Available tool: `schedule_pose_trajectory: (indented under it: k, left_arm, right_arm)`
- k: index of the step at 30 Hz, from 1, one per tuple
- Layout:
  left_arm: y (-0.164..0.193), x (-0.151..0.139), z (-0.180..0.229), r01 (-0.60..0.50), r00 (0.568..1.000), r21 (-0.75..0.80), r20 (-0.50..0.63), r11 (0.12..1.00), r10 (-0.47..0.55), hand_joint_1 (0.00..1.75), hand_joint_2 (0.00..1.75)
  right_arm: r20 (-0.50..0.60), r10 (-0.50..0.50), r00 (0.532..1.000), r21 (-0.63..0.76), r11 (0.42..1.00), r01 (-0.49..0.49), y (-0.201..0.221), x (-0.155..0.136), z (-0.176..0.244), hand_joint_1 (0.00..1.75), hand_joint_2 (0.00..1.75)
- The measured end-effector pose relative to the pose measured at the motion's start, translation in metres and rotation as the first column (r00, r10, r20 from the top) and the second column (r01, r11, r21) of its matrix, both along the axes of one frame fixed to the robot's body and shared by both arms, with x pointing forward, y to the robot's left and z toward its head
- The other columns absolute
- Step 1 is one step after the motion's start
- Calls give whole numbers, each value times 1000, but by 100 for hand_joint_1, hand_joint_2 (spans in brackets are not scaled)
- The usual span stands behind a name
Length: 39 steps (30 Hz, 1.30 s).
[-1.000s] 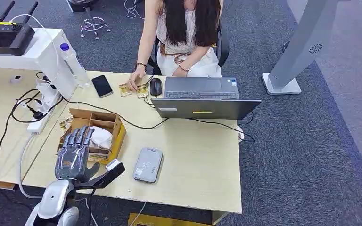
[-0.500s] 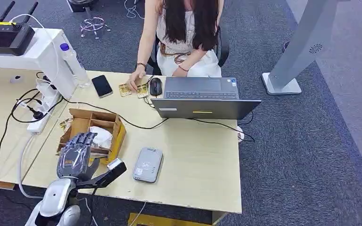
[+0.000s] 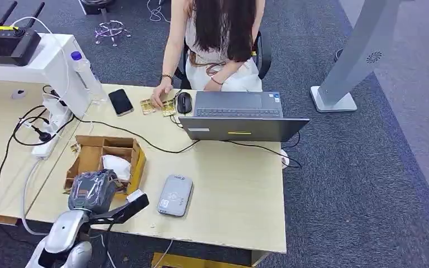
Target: Pass the card to the sensor for recognition and then transmit it.
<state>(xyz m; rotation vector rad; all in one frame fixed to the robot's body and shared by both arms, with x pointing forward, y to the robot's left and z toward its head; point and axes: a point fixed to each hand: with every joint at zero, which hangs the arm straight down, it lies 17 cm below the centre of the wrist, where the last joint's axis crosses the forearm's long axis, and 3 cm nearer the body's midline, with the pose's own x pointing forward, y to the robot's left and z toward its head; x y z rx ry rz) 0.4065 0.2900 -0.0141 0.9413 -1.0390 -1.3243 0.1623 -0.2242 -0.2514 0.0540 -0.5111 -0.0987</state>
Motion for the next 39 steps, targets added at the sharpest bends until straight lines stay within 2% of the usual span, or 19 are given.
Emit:
schedule_pose_trajectory:
  k: [8,25,31,39]
  left_arm:
    - [1,5,9,-7,998,-7,64,1000,7,175,175]
    - [-3,8,19,0,995,-12,100,1000,1,175,175]
    - [-11,16,42,30,988,-22,155,999,-26,175,175]
    - [-18,35,95,72,962,-34,267,997,-60,175,175]
  right_arm:
    - [0,3,1000,-5,1000,-3,-2,0,0,0,175]
    - [1,0,1000,-6,1000,0,-4,-1,0,0,175]
    - [3,-8,1000,-5,1000,8,-5,-3,-1,0,175]
    - [5,-26,1000,-5,1000,27,-7,-6,-1,0,175]
